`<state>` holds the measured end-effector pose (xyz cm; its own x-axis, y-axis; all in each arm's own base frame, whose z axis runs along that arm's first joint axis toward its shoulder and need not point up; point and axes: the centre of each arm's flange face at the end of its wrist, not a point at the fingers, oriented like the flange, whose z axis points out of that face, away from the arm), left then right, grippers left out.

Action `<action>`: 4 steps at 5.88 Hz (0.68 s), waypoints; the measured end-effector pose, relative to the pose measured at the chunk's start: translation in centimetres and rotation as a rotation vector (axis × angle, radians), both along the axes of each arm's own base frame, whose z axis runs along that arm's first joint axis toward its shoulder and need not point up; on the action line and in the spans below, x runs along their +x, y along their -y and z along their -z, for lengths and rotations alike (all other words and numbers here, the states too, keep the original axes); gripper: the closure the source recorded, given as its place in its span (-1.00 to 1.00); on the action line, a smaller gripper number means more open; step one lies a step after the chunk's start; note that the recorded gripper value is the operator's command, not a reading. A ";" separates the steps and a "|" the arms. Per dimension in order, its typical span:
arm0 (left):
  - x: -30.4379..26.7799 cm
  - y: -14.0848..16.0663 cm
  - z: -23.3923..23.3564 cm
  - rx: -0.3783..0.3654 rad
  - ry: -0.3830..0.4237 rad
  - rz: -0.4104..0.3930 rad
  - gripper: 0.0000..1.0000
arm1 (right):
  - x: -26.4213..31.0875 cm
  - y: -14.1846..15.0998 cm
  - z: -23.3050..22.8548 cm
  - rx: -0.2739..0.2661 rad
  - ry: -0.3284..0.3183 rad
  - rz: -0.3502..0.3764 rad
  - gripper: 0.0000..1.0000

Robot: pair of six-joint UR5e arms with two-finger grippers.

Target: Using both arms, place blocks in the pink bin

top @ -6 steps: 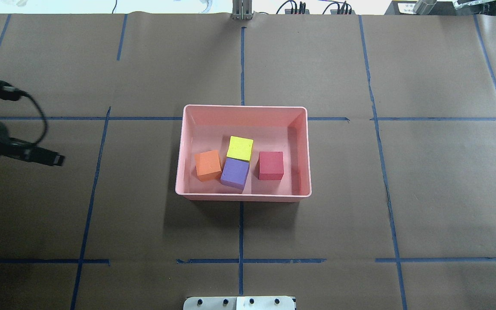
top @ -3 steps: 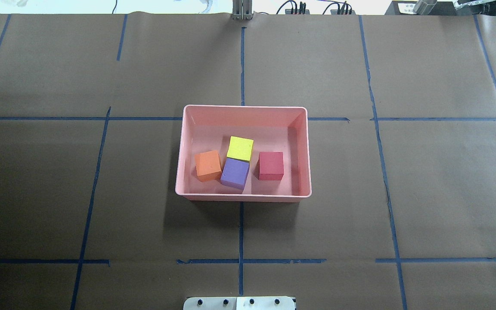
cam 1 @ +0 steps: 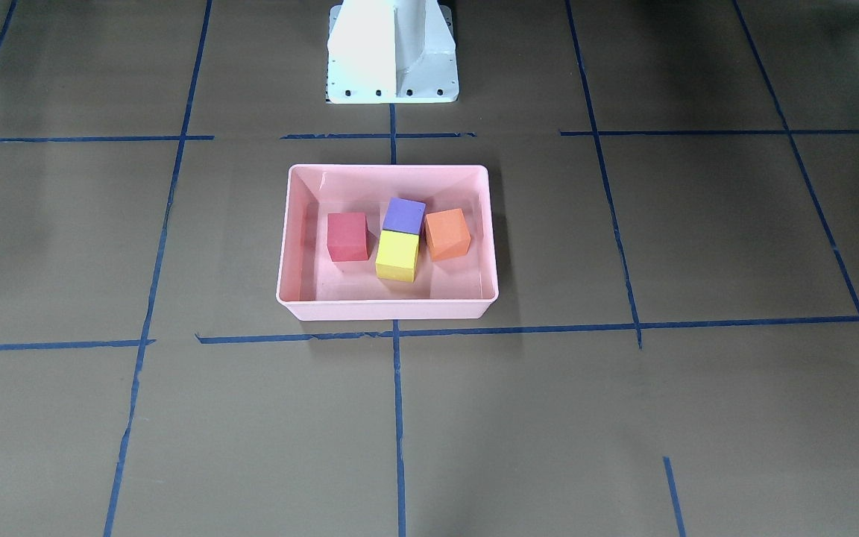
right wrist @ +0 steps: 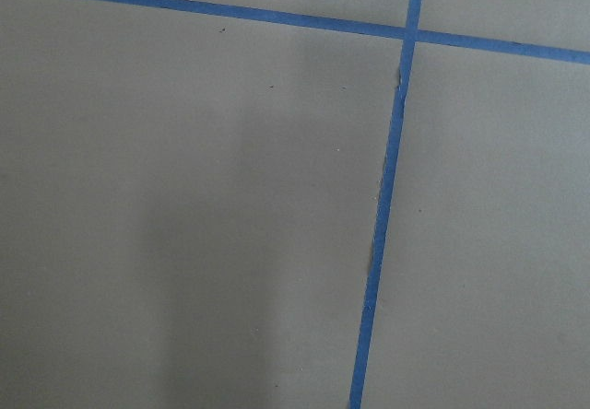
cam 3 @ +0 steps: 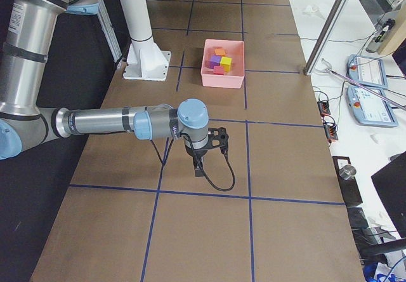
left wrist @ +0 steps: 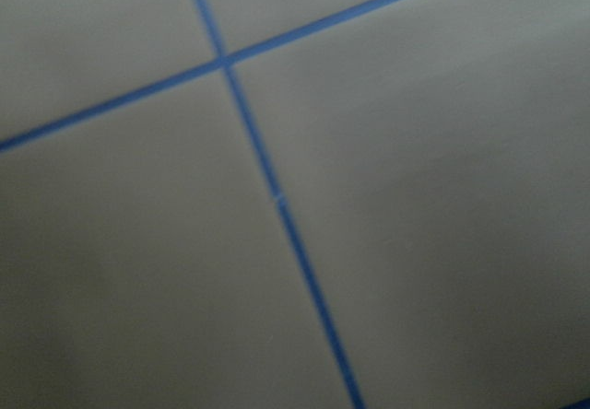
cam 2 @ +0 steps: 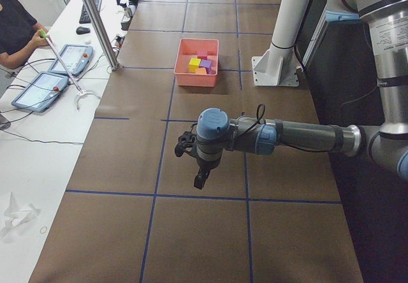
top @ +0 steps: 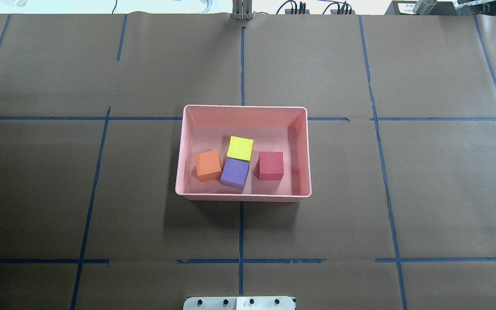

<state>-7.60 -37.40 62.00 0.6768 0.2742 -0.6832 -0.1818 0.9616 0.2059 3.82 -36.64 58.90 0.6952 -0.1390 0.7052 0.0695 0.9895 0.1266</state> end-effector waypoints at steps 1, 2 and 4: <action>-0.4 0.6 0.0 -0.056 -0.003 0.011 -1.00 | 0.1 -0.8 -0.6 -0.011 -0.002 0.004 -1.00; -0.6 1.2 0.4 -0.095 -0.005 0.020 -1.00 | 0.2 -2.4 -0.9 -0.021 -0.002 0.010 -1.00; -0.7 1.0 0.2 -0.119 -0.010 0.025 -1.00 | 0.3 -3.9 -0.6 -0.018 -0.005 0.020 -1.00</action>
